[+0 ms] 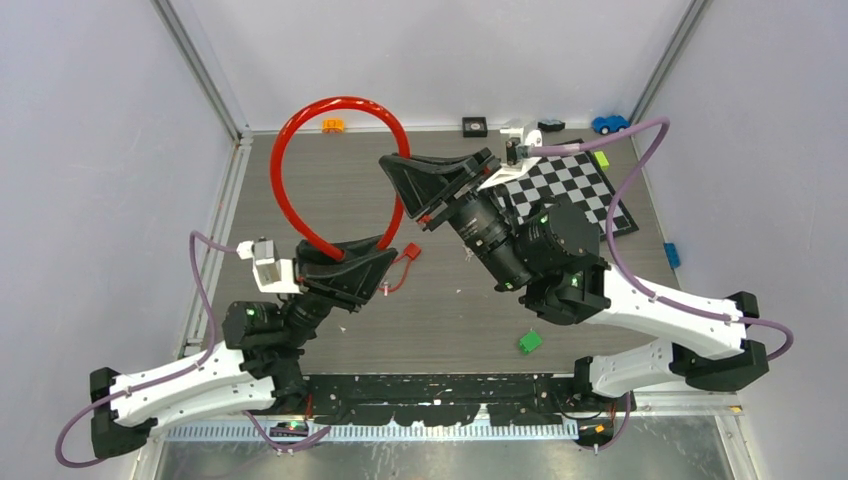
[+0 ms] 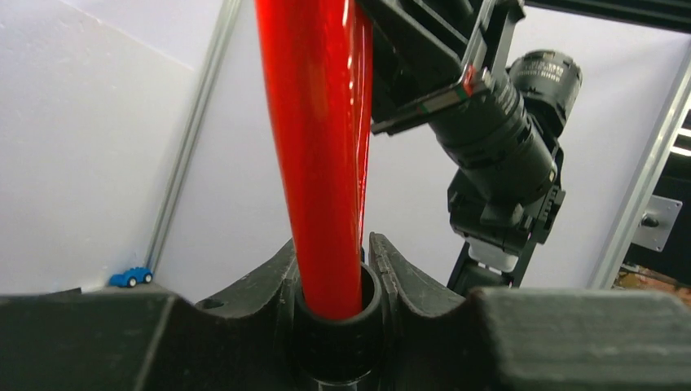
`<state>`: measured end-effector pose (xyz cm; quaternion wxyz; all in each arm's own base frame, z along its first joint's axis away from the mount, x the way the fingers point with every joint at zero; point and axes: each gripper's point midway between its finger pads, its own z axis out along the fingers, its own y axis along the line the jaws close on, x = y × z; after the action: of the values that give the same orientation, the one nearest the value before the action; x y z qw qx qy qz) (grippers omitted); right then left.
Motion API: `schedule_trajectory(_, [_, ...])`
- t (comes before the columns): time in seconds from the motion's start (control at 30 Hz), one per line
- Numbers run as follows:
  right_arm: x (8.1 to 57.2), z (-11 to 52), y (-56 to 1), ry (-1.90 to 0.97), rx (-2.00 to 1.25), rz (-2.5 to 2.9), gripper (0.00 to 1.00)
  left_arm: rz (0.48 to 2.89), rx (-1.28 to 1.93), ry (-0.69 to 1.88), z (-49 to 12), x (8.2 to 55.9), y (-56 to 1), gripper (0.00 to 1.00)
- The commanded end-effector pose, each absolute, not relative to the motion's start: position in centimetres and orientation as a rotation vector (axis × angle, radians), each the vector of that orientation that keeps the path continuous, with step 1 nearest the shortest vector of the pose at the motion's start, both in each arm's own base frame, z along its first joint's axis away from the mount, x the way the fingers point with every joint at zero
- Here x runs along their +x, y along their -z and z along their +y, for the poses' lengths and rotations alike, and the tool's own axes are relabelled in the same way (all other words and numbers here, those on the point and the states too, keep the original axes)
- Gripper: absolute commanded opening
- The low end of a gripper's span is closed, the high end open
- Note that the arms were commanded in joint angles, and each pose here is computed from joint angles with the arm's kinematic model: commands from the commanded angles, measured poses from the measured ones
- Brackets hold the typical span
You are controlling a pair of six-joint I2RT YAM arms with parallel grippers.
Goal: Lock with the key
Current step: Lock the lock.
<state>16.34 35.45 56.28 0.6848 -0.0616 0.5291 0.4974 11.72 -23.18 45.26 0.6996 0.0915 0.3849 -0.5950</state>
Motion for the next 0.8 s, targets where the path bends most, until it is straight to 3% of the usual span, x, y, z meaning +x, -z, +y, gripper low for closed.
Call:
schedule_trajectory(0.0, [13.3,40.8,-52.6,-1.173,-0.415,1.262,0.01,0.856,0.238,1.346,-24.0,11.4,-46.1,0.00])
schedule_trajectory(0.63, [11.2,44.1,-50.5,-1.258,-0.570,1.349,0.01,0.713,0.164,1.331,-21.5,11.0,-45.9,0.00])
schedule_trajectory(0.77, [11.4,43.9,-49.9,-1.251,-0.559,1.358,0.06,0.643,0.177,1.319,-20.9,10.3,-46.2,0.00])
